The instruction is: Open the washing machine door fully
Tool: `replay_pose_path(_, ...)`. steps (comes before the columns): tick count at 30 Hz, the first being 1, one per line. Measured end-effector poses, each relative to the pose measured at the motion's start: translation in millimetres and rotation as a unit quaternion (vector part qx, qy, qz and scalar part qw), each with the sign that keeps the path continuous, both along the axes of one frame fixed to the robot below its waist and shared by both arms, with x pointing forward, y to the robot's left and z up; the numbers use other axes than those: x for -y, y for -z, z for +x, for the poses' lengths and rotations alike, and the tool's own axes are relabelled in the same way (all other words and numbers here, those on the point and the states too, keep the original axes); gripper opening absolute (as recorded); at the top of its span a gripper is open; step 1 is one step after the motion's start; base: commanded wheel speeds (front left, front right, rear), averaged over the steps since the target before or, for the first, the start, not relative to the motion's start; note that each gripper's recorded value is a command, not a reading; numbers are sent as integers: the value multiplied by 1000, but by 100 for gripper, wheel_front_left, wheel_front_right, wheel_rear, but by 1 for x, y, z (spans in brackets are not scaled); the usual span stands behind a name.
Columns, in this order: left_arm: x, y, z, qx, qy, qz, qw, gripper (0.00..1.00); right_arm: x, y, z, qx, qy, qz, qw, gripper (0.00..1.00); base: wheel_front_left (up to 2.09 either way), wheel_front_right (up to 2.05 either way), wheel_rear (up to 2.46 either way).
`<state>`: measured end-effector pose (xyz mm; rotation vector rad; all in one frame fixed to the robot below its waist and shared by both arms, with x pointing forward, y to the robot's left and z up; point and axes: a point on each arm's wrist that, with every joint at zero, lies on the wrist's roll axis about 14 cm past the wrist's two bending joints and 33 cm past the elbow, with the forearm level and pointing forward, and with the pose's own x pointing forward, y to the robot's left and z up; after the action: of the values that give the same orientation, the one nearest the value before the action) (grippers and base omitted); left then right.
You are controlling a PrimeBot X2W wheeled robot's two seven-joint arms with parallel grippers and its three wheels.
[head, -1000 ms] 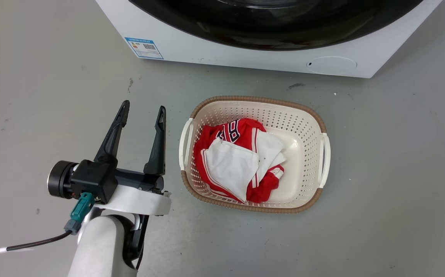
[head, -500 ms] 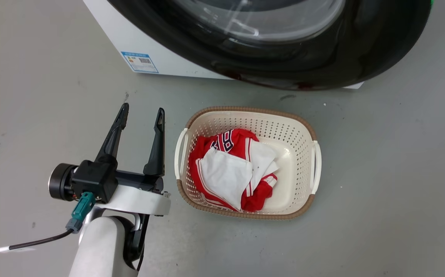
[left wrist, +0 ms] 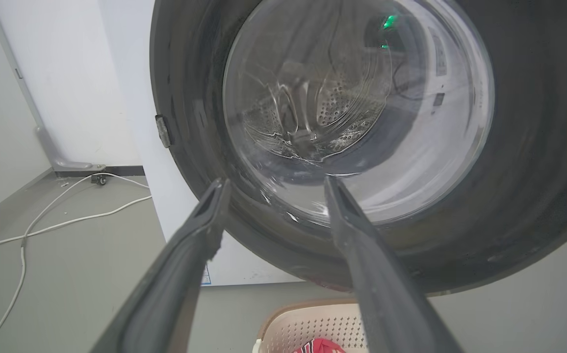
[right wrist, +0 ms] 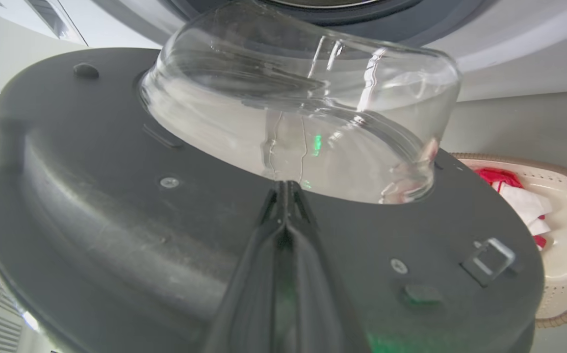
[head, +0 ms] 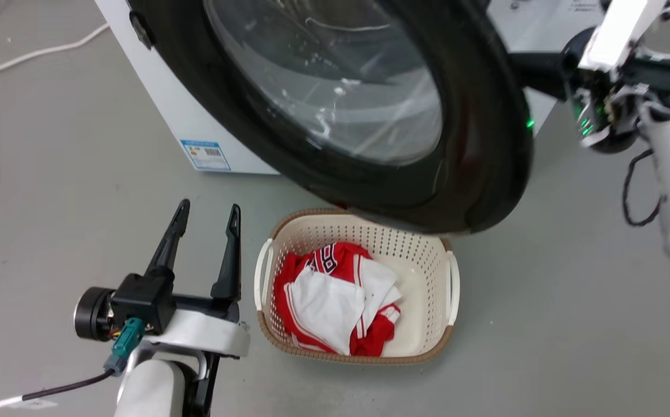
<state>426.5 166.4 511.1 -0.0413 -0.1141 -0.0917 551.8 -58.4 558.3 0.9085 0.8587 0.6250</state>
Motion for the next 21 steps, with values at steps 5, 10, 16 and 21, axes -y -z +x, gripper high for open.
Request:
replay_pose_path(5, 2, -9, -13, 10, 1, -1, 1000, 100, -18, -4, -35, -1, -36, 19, 999, 0, 0, 0, 0)
replay_pose_path(10, 3, -16, -27, 16, 3, -2, 1000, 100, -36, -8, -68, 0, -74, 33, 997, 0, 0, 0, 0)
replay_pose_path(16, 2, -22, -37, 24, 1, -2, 1000, 100, -59, -12, -101, 4, -126, 51, 991, 0, 0, 0, 0)
replay_pose_path(21, 1, -22, -42, 24, -2, -3, 1000, 100, -77, -9, -126, 4, -171, 60, 983, 0, 0, 0, 0)
